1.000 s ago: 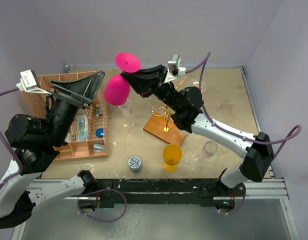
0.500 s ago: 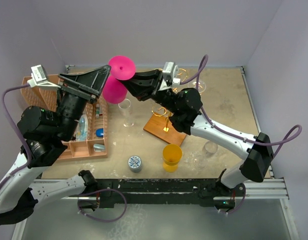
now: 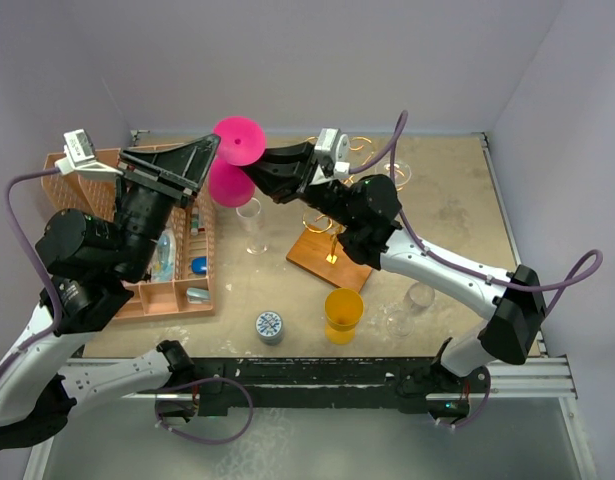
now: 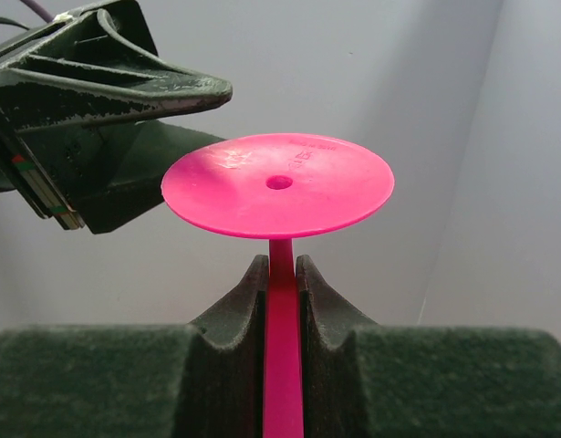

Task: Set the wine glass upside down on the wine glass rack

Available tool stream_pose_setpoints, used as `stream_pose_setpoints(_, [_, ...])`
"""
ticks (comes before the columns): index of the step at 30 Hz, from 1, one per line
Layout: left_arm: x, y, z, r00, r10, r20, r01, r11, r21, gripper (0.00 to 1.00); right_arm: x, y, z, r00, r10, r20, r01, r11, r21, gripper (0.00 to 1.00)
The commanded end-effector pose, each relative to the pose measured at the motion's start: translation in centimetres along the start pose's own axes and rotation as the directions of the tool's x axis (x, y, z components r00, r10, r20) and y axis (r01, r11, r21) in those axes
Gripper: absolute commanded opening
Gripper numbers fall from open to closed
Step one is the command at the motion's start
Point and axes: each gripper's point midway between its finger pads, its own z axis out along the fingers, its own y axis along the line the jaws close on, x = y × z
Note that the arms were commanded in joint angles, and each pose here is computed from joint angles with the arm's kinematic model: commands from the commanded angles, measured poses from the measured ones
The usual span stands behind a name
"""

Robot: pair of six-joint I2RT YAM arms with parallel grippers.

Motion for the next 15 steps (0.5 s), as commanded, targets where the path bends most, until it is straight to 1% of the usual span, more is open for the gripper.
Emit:
stream_pose_setpoints(1, [-1.07, -1.39, 0.07, 1.0, -0.02, 0.021, 0.019, 1.0, 0.024, 0.25, -4.99, 1.05, 0.82, 0.992, -0.064, 0.107, 0.07, 0.996, -0.054, 0.0])
stream_pose_setpoints(5, [-0.65, -1.44, 0.29, 1.0, -0.013, 0.009, 0.012, 0.999, 0.03, 0.19, -5.02, 1.67, 0.79, 0.993, -0.063, 0.102, 0.072, 0.993, -0.09, 0.0])
stream_pose_setpoints(8, [-0.37, -1.37, 0.38, 1.0, -0.009, 0.001, 0.009, 1.0, 0.03, 0.13, -5.05, 1.91, 0.74, 0.993, -0.059, 0.099, 0.069, 0.992, -0.102, 0.0])
stream_pose_setpoints(11, [-0.25, -1.3, 0.37, 1.0, -0.006, -0.004, 0.006, 1.0, 0.029, 0.08, -5.15, 1.97, 0.71, 0.993, -0.058, 0.098, 0.068, 0.992, -0.105, 0.0])
stream_pose_setpoints(14, [-0.36, -1.09, 0.36, 1.0, -0.002, 0.003, 0.002, 1.0, 0.021, 0.0, -5.37, 1.95, 0.63, 0.994, -0.051, 0.1, 0.061, 0.993, -0.1, 0.0])
stream_pose_setpoints(15, [-0.48, -1.07, 0.35, 1.0, -0.002, 0.009, 0.002, 1.0, 0.02, 0.0, -5.43, 1.89, 0.62, 0.994, -0.046, 0.099, 0.055, 0.994, -0.095, 0.0])
